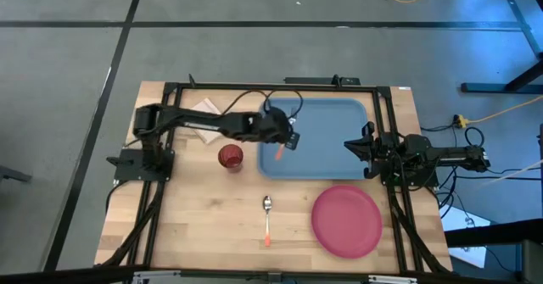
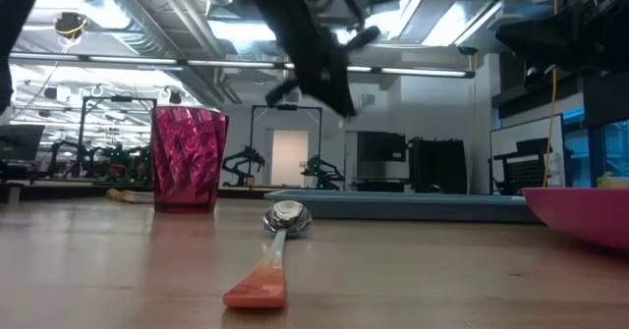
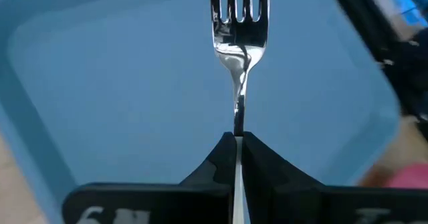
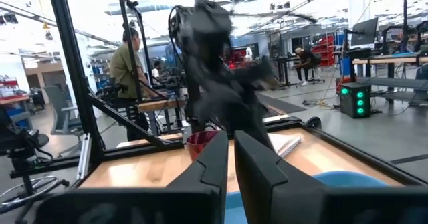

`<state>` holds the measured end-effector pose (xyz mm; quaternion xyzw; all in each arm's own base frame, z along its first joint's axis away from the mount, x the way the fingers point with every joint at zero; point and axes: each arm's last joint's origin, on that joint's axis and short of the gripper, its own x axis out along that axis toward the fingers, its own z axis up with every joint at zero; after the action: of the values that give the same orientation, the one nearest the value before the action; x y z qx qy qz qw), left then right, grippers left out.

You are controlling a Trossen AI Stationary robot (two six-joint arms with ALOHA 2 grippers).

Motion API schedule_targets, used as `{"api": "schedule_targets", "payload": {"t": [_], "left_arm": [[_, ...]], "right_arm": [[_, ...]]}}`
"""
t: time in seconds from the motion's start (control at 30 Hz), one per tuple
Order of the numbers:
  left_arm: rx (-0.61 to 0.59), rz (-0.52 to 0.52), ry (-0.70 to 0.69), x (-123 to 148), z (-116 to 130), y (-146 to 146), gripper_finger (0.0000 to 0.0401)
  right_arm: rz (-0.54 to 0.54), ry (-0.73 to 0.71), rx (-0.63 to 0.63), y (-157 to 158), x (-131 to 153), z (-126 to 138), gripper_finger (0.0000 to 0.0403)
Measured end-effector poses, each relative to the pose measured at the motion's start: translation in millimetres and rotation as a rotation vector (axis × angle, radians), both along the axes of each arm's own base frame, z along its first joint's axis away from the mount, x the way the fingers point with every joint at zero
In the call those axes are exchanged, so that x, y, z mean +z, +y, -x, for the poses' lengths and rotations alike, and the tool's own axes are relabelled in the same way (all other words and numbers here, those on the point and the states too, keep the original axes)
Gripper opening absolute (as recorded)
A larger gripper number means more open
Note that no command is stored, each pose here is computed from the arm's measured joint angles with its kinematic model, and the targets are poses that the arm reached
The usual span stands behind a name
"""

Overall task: Pick and place plate/cup/fork/spoon on tray
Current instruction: Put the orange fork on the blue tray

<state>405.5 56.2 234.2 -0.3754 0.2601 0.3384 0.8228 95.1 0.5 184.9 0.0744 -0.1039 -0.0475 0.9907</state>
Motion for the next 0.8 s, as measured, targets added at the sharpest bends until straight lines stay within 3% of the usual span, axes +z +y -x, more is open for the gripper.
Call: {"api": "schedule_targets", "payload": {"t": [0.27, 0.47, 0.8], "left_arm": [[0.144, 0.19, 0.032, -40, -7, 23, 0.0004], [0.22, 0.24, 0.069, -64, -10, 31, 0.0004], [0.271, 0.248, 0.124, -74, -6, 36, 0.0006]], "right_arm": [[-0.002, 0.0, 0.0, 0, 0, 0, 0.0033], [-0.001, 0.0, 0.008, 0, 0, 0, 0.0033], [0.0, 0.009, 0.011, 0, -1, 0, 0.0033]]}}
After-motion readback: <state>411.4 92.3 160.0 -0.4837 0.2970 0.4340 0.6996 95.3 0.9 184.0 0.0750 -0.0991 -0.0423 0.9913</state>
